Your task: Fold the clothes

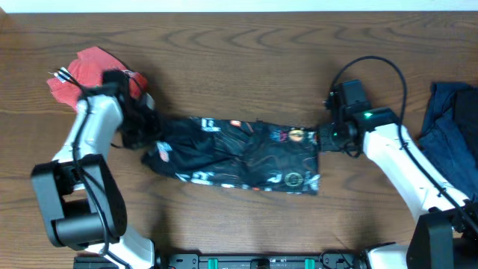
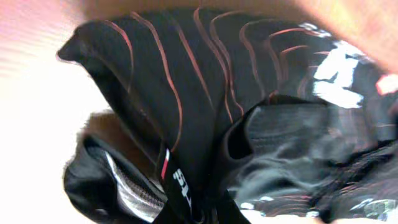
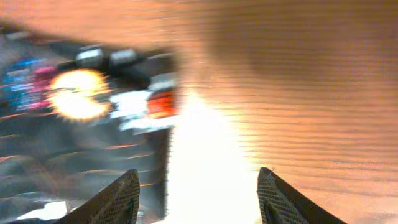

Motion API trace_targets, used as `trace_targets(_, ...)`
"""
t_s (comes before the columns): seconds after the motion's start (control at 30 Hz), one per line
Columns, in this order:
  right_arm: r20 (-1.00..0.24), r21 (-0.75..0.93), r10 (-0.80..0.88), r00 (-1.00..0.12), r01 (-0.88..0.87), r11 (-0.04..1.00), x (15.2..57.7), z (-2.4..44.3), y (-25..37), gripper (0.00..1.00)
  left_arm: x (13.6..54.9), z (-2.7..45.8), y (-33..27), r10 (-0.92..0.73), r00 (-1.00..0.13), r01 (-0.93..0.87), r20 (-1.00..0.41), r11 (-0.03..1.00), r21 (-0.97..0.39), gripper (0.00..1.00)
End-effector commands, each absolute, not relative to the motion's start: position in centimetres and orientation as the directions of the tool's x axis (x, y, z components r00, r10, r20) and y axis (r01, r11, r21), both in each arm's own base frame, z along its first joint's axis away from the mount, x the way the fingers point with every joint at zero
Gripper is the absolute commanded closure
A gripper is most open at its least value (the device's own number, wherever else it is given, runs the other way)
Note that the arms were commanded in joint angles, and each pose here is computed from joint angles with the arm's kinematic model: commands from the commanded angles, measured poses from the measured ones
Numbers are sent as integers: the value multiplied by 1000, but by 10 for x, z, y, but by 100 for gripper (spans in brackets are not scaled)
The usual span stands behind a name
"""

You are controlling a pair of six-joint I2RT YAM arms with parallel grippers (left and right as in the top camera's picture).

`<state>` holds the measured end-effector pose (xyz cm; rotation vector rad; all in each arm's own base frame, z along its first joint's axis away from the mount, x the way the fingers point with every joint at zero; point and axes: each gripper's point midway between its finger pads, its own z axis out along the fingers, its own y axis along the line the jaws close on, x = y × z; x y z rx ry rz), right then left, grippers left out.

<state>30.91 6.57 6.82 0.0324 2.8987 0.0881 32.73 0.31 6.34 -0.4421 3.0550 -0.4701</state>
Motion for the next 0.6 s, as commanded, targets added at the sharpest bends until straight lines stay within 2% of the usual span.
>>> trace_targets(0.0,-270,49,71,-960,60,997,317,79,47,40,345,87,4,-287,-958,-269,-16,914,-304,94)
trace_targets(0.2,-251,38,72,-965,65,997,313,76,37,40,339,116,-48,-194,-981,-191,32,906,-378,94)
trace_targets(0.43,-246,37,73,-967,66,997,312,76,37,40,312,115,-131,10,-998,-16,70,931,-366,94)
trace_targets(0.57,-234,35,72,-969,66,997,309,75,37,40,294,110,-163,80,-994,55,75,955,-291,94)
